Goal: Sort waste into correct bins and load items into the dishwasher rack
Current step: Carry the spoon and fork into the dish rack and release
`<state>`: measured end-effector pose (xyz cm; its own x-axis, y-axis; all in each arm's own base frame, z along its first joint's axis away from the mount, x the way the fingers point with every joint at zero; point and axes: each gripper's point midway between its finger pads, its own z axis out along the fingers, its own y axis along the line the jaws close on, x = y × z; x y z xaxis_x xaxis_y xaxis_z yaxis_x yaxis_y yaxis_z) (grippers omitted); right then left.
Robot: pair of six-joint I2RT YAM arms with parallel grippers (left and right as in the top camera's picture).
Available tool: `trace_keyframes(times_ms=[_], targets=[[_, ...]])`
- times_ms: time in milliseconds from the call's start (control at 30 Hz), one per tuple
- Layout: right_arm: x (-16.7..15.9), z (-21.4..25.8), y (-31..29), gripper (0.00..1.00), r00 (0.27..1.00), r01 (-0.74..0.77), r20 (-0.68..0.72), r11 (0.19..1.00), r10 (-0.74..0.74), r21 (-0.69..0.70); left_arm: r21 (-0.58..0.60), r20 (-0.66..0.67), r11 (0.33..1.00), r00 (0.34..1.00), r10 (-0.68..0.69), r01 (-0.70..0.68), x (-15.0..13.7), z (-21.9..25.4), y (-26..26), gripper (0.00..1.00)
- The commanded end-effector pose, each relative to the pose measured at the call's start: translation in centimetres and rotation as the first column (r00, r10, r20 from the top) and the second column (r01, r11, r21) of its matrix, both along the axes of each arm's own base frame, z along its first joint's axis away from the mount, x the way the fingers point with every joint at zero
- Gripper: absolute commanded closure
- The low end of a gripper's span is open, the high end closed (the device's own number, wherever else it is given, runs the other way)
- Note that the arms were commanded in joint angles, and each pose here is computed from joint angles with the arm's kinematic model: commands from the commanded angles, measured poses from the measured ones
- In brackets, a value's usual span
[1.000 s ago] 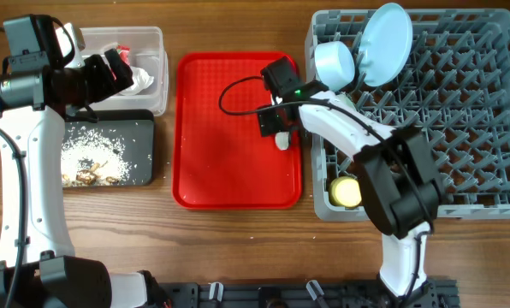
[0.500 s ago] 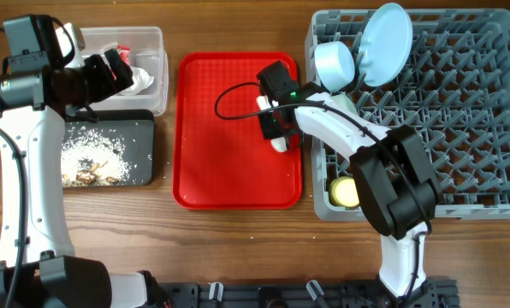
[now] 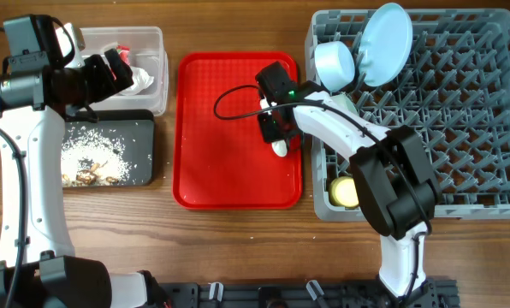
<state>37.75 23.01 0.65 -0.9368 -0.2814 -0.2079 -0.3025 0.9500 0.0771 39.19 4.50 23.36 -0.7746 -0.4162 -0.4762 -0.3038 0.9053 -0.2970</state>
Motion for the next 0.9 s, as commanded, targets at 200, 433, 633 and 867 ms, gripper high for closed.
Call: trace_keyframes(times_ms=[200, 433, 633, 867], targets=[[1.5, 10.5, 0.7, 0.96, 0.981, -0.012, 0.191, 0.995, -0.008, 0.101, 0.014, 0.023, 1.0, 1.0, 0.001, -0.001, 0.0, 0.9, 0.3, 0.0], [0.6, 17.7, -3.1, 0.96, 0.946, 0.048, 0.316, 0.995, -0.072, 0.082, 0.014, 0.023, 1.0, 1.0, 0.001, -0.001, 0.0, 0.9, 0.3, 0.0], [-1.0, 21.5, -10.4, 0.96, 0.919, 0.198, 0.342, 0.98, -0.196, 0.031, 0.014, 0.023, 1.0, 1.0, 0.001, -0.001, 0.0, 0.9, 0.3, 0.0], [-2.9, 21.4, -18.2, 0.96, 0.896, 0.369, 0.296, 0.926, -0.33, -0.086, 0.014, 0.023, 1.0, 1.0, 0.001, -0.001, 0.0, 0.9, 0.3, 0.0]])
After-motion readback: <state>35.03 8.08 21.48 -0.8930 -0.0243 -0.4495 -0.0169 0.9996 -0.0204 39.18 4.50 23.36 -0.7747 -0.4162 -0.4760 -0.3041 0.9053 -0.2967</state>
